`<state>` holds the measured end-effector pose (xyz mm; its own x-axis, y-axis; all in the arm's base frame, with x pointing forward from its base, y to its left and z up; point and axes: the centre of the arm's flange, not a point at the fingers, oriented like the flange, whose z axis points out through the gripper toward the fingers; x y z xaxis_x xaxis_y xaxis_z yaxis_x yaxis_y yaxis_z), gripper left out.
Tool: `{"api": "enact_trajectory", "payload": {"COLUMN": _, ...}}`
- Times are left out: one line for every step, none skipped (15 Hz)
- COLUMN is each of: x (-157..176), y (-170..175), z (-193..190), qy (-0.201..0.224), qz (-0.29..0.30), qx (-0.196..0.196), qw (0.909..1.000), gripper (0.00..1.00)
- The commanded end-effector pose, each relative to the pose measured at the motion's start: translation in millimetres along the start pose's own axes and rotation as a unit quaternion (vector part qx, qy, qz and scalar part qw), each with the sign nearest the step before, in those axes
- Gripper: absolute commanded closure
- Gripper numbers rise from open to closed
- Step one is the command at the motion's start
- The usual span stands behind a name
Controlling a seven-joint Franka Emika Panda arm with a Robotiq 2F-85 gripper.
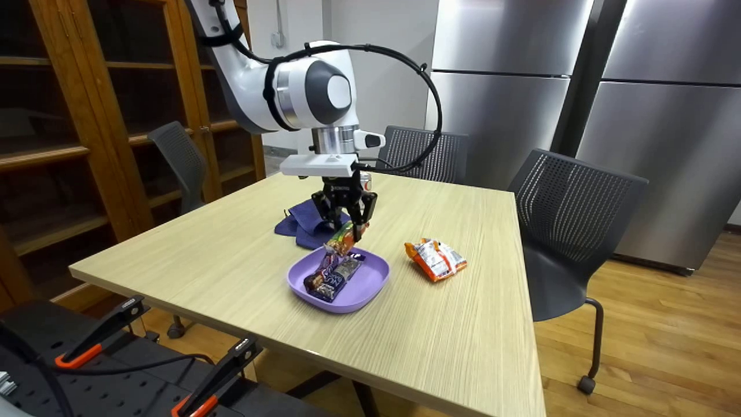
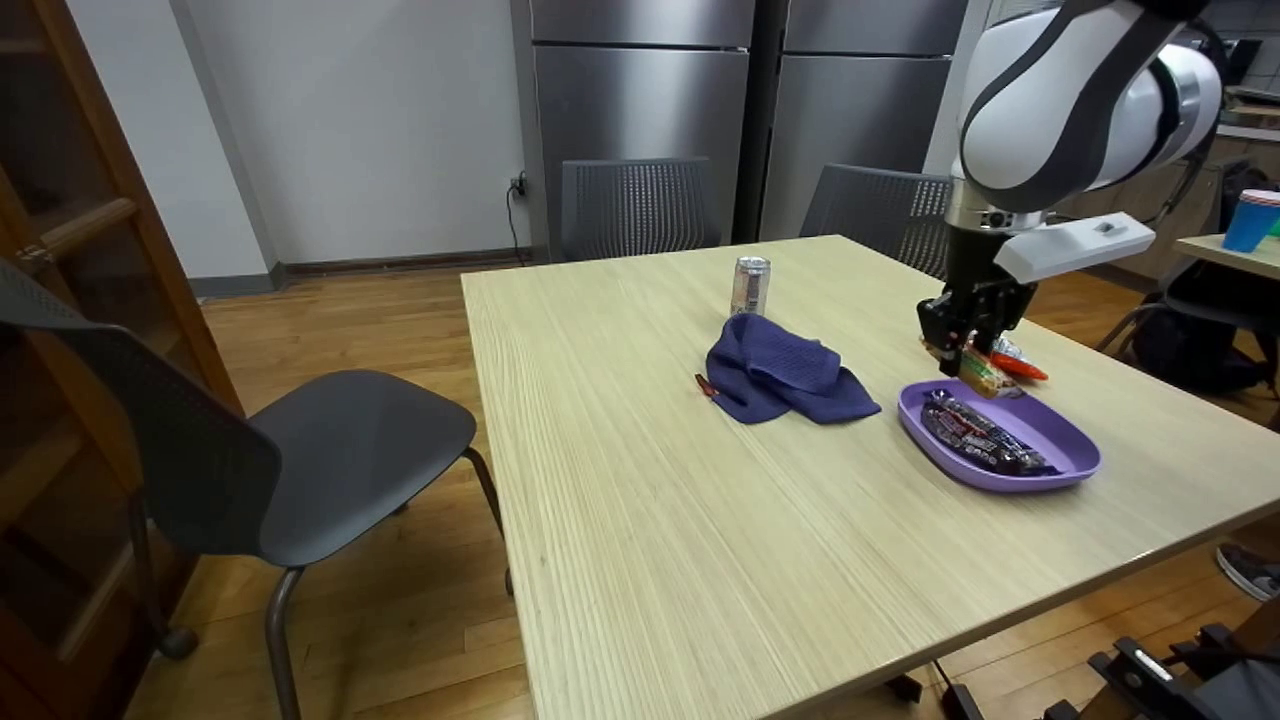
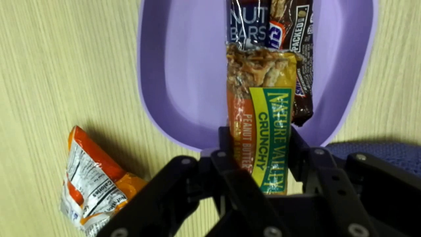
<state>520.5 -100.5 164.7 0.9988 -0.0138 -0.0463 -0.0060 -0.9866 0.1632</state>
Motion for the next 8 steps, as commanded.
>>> {"api": "enact_trajectory", "payload": {"x": -10, "y": 10, "z": -1, "qy": -0.020, "qz": 0.028, "qx": -0.002, "qw": 0.9994, "gripper": 0.83}}
{"api": "enact_trajectory", "payload": {"x": -12, "y": 13, "z": 1, "qy": -0.024, "qz": 0.032, "qx": -0.002, "qw": 0.9992, "gripper": 0.83}}
{"api": "enact_trajectory", "payload": {"x": -15, "y": 17, "z": 4, "qy": -0.028, "qz": 0.037, "qx": -0.002, "qw": 0.9989, "gripper": 0.83}}
{"api": "enact_trajectory", "payload": {"x": -18, "y": 20, "z": 5, "qy": -0.031, "qz": 0.040, "qx": -0.003, "qw": 0.9987, "gripper": 0.83}}
{"api": "enact_trajectory", "payload": {"x": -21, "y": 22, "z": 8, "qy": -0.033, "qz": 0.045, "qx": -0.005, "qw": 0.9984, "gripper": 0.83}}
{"api": "enact_trajectory", "payload": {"x": -24, "y": 25, "z": 11, "qy": -0.037, "qz": 0.048, "qx": -0.005, "qw": 0.9982, "gripper": 0.83}}
{"api": "enact_trajectory", "payload": {"x": -26, "y": 26, "z": 14, "qy": -0.040, "qz": 0.049, "qx": -0.008, "qw": 0.9980, "gripper": 0.83}}
{"api": "enact_trajectory", "payload": {"x": -27, "y": 27, "z": 17, "qy": -0.043, "qz": 0.051, "qx": -0.009, "qw": 0.9978, "gripper": 0.83}}
